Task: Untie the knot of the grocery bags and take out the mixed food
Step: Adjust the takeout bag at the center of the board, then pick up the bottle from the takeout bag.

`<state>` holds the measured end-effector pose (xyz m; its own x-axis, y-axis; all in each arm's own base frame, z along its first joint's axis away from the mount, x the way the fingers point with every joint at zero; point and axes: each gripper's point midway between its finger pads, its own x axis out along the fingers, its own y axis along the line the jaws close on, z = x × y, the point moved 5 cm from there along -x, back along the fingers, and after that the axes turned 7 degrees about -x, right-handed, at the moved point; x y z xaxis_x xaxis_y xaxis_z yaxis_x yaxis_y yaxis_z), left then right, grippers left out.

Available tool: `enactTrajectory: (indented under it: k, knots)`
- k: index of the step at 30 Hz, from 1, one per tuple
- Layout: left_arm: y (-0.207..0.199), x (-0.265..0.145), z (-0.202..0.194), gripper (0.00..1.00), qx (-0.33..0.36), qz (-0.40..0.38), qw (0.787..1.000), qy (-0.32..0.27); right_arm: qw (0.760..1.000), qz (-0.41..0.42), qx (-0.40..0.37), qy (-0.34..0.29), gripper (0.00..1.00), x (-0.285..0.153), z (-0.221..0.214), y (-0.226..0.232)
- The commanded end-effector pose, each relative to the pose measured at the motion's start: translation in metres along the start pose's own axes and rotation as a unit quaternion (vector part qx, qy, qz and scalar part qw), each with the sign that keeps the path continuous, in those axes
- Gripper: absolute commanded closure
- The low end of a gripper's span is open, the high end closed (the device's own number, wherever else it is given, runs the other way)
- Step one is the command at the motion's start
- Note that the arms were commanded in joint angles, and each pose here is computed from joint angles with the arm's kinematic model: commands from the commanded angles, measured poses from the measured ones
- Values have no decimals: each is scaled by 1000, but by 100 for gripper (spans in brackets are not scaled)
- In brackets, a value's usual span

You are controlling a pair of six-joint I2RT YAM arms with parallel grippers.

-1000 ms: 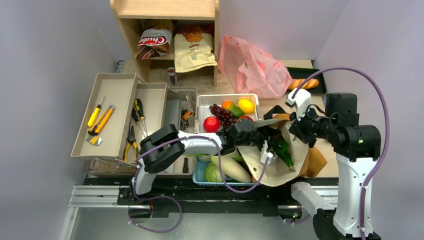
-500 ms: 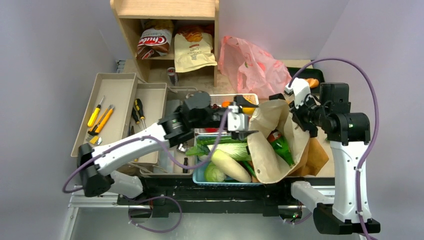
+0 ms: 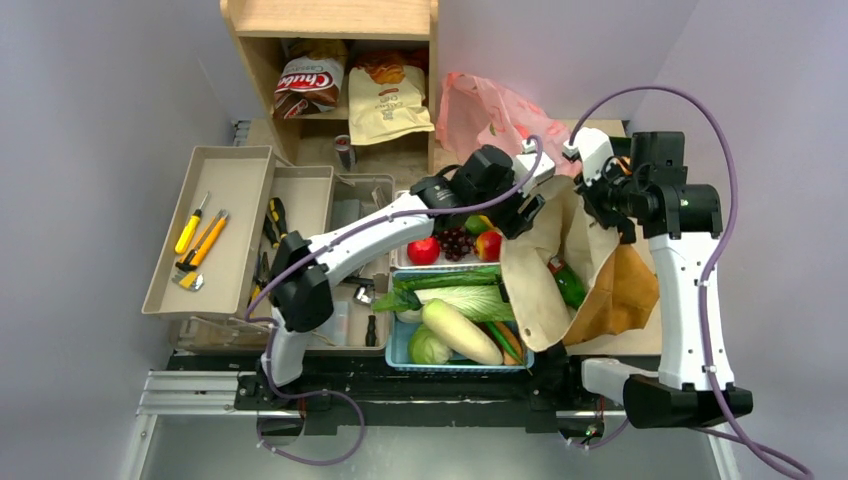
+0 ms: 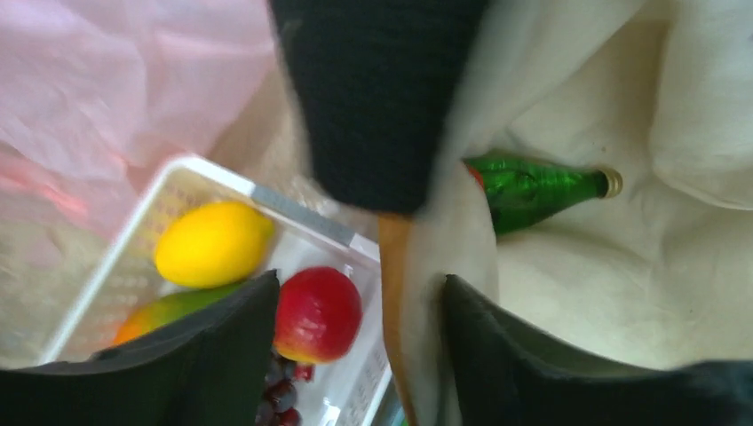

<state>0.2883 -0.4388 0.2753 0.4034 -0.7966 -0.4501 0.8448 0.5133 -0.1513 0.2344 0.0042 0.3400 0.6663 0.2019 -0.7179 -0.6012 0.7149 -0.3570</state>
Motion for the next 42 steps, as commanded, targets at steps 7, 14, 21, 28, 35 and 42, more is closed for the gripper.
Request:
enactTrajectory:
  k: [7, 14, 21, 28, 35, 42]
  knots:
    - [-2, -50, 47, 100, -124, -54, 980, -146, 994, -89, -33, -62, 88, 6, 40, -80]
    - [-21, -47, 55, 100, -229, -104, 962, -111, 995, 20, 19, -94, 6, -50, 52, -28]
    - [-23, -39, 51, 100, -292, -100, 948, -82, 982, 109, 9, -157, 26, -99, 31, 57]
    - [-21, -29, 50, 100, -352, -76, 932, -48, 959, 235, -10, -156, 56, -81, 30, 102]
    - [-14, -25, 65, 100, -387, -49, 919, -57, 978, 203, -42, -29, 67, -21, -17, 111]
    - [0, -42, 70, 100, -388, -15, 917, -87, 984, 70, -83, 143, 73, -13, -85, 88]
